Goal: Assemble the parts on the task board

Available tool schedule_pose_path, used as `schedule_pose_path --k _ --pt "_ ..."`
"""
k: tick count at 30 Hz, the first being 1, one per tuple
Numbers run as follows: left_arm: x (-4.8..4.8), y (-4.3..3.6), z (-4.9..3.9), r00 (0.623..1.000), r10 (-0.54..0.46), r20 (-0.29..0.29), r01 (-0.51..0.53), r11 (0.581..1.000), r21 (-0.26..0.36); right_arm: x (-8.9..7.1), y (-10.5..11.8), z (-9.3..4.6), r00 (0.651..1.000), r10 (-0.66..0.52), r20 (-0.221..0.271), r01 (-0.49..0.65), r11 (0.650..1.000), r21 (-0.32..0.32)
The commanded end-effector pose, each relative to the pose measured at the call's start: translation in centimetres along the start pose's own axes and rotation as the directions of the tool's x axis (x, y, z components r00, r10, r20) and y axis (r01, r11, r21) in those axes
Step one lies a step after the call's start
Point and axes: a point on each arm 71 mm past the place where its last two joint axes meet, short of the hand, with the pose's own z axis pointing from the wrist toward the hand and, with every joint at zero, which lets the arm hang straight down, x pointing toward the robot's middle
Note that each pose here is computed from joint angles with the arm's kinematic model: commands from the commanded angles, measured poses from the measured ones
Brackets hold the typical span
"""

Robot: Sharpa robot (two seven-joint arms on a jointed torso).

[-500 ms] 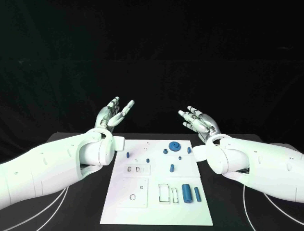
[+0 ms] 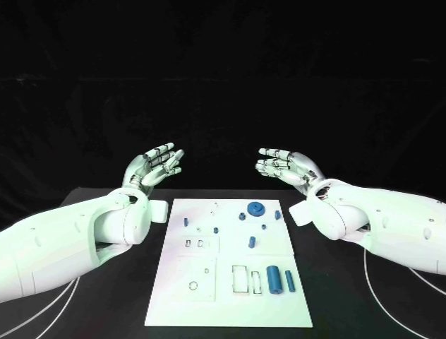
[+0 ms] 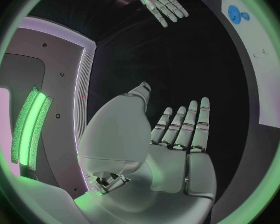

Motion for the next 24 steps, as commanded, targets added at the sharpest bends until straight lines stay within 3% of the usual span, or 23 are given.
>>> schedule_pose_path --k 1,9,13,18,24 --pt "0.78 -0.71 -0.33 0.999 -0.013 -0.036 0.015 0.999 0.041 0.2 0.8 0.0 0.987 -0.162 -0.023 0.159 0.983 -0.093" --pt "0.15 -1.59 -1.12 0.999 -0.023 -0.042 0.025 0.999 0.047 -1.0 1.8 0.3 0.962 -0.271 -0.024 0.266 0.956 -0.12" --pt "0.17 -2.07 -1.75 0.997 -0.034 -0.071 0.037 0.998 0.042 -1.2 2.3 0.6 0.915 -0.397 -0.074 0.386 0.914 -0.129" --pt "0.64 -2.97 -2.77 0.99 -0.041 -0.135 0.048 0.998 0.049 -0.9 2.9 1.2 0.757 -0.634 -0.16 0.613 0.773 -0.163" --pt "1.31 -4.27 -3.75 0.98 -0.052 -0.192 0.064 0.996 0.06 -0.1 3.7 1.7 0.472 -0.863 -0.177 0.836 0.503 -0.22"
